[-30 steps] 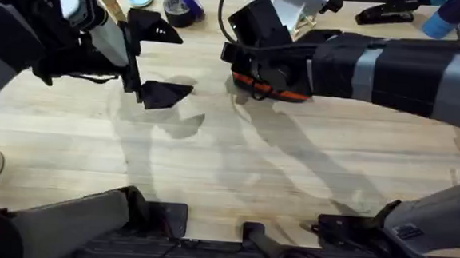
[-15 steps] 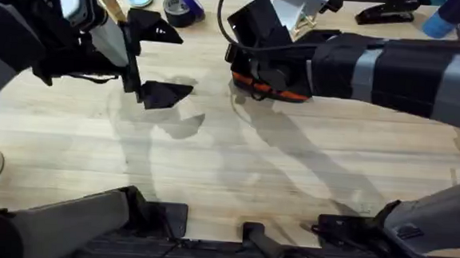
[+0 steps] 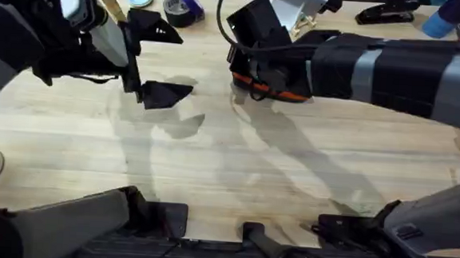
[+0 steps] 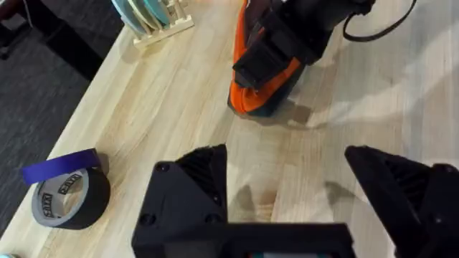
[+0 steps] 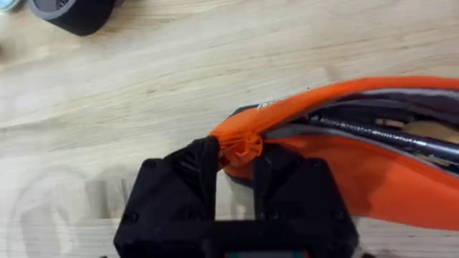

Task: Unzip the bag, pick up the pens from the table one at a time and place them inside, then zip the bag closed.

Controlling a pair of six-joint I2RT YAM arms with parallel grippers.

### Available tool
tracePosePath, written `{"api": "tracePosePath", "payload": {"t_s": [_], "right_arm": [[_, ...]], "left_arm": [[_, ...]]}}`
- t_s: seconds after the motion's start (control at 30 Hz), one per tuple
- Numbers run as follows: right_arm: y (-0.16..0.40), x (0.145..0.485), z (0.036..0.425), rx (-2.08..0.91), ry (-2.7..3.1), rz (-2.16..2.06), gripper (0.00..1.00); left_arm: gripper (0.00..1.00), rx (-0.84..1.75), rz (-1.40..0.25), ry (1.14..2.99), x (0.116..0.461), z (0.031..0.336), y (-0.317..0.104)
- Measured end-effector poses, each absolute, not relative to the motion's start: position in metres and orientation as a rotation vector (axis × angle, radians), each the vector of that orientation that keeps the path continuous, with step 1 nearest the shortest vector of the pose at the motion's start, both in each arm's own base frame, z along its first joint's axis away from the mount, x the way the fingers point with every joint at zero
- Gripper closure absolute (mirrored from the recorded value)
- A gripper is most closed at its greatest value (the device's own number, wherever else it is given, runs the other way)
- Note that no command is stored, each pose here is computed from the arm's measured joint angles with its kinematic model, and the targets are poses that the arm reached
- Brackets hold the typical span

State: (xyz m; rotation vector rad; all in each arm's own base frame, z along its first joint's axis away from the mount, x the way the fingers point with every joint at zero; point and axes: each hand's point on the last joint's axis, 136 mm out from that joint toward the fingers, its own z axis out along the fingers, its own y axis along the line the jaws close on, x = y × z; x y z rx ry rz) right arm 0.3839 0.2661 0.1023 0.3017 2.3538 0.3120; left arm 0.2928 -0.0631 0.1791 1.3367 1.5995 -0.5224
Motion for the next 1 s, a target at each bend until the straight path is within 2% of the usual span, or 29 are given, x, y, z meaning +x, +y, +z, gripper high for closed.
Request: {"api": "tracePosePath", "payload": {"t_s": [0.07,0.27,1.0], "right_arm": [[0.2661,0.3839,0.1024,0.302,2.354,0.312,0.757],[0.2689,0.3828,0.1022,0.295,2.358,0.326,0.958],[0.2676,0.3776,0.1107,0.289,2.366,0.340,0.969]], "left_arm": [[0.006,1.337,-0.522,1.600,0.2928,0.1790,-0.0631],[0.006,1.337,-0.523,1.599,0.2928,0.1791,-0.0631],[0.005,1.337,-0.523,1.599,0.2928,0.1791,-0.0631]]}}
